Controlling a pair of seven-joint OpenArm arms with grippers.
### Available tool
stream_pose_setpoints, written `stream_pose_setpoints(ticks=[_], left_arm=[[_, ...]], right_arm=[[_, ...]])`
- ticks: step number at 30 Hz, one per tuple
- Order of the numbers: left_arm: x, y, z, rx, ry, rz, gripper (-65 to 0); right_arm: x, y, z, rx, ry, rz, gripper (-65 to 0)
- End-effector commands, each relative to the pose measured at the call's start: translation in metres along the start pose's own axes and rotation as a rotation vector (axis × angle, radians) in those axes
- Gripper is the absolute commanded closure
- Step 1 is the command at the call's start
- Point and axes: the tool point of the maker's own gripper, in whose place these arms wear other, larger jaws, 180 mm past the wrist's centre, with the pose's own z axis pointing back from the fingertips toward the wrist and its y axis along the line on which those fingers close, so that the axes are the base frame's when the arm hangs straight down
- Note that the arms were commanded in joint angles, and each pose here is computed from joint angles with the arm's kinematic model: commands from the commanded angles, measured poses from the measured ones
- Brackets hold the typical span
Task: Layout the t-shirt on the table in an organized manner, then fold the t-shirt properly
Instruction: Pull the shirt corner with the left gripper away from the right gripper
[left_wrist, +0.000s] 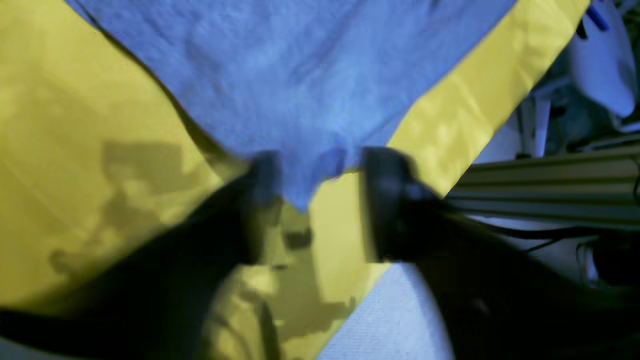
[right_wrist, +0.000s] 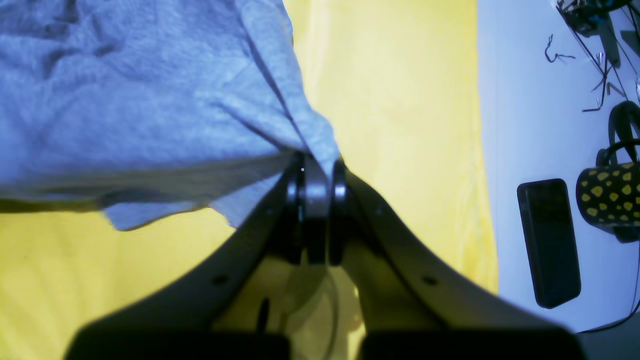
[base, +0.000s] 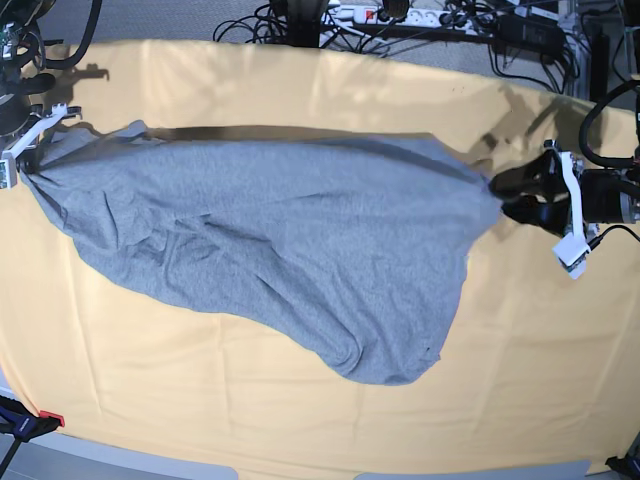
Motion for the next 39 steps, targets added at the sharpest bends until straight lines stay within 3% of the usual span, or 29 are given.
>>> stream_pose_setpoints(ticks=[1,3,6,12,21,28,31,39], left_arm=[[0.012,-0.002,0.006,-0.001,-0.034,-0.028,-44.3],[0.013,-0.005,0.002,-0.013,-0.048,-0.023,-48.3],[0.011,-0.003,-0.004,-0.001,-0.045,-0.019,-48.3],[-0.009,0.026,0.003,0.157,0.052,-0.003,-48.3],[-0.042,0.041,0.036,0.275,0.016,0.138,-48.3],[-0.093,0.013,0.007,0.195,0.030,0.268,-48.3],[-0.107,0.015,-0.005,0.231,0.046,0.288,-48.1],[-0.095,0.004,-0.031,0.197,-0.092,0.300,-48.1]], right_arm=[[0.011,-0.004,0.003,-0.013,-0.040,0.017,0.0],[0.011,-0.004,0.003,-0.013,-0.040,0.017,0.0],[0.011,-0.004,0.003,-0.014,-0.041,0.017,0.0],[0.011,-0.004,0.003,-0.014,-0.040,0.017,0.0],[0.011,-0.004,0.003,-0.014,-0.040,0.017,0.0],[0.011,-0.004,0.003,-0.013,-0.040,0.017,0.0],[0.011,-0.004,0.003,-0.013,-0.041,0.017,0.0],[0.011,-0.004,0.003,-0.013,-0.041,0.017,0.0]])
